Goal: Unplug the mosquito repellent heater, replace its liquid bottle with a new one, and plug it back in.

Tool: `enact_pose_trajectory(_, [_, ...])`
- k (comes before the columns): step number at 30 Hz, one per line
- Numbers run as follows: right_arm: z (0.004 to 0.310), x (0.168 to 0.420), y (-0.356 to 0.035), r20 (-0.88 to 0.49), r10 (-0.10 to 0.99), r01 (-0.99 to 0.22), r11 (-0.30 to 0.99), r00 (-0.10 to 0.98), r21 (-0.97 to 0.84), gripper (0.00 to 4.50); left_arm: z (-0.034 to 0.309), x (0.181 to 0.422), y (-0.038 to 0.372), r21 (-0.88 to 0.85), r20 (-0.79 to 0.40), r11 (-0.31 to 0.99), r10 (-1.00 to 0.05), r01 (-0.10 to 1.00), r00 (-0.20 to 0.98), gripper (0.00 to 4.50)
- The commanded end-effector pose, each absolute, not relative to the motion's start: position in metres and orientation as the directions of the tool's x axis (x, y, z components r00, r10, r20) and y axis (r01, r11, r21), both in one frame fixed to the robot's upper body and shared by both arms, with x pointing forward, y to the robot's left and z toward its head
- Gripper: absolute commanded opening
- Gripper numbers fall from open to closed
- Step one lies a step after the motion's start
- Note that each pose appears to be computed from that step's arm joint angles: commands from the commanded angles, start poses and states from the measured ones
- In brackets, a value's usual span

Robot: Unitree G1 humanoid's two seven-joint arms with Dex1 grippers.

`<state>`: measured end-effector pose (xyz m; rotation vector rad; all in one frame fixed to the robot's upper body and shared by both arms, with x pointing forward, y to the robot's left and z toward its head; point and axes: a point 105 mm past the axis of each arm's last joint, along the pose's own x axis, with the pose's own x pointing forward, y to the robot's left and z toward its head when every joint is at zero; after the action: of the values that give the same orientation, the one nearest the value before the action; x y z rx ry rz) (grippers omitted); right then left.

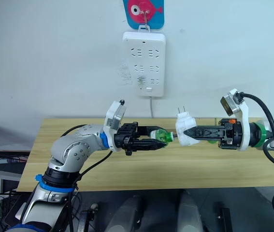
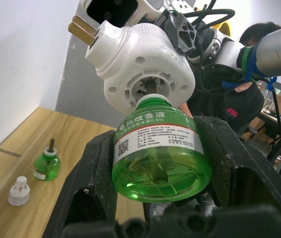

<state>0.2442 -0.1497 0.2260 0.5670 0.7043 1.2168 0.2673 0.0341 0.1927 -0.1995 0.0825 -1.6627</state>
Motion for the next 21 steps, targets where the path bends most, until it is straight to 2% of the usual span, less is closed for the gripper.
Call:
enact_pose_trajectory(1, [0.243,0.237,-0.152,-0.154,0.976,-0.67,0.218,0.155,0.71,2.97,0.2,0.263,0.037,-0.126,0.086,-0.116,-0.991,0.985,-0.106,2.24])
enact_pose_trajectory(8, [0.244,0.246,-0.155,-0.154,0.969,-0.667,0.243,0.191,0.705,2.97,0.202,0.262,0.038,-0.125,0.089,-0.118,-0.99,0.985,-0.107,2.24])
enact_pose_trajectory(21, [0.233,0.24,-0.146,-0.159,0.972,-0.665,0.233,0.172,0.71,2.97,0.207,0.26,0.033,-0.124,0.115,-0.128,-0.987,0.984,-0.114,2.24])
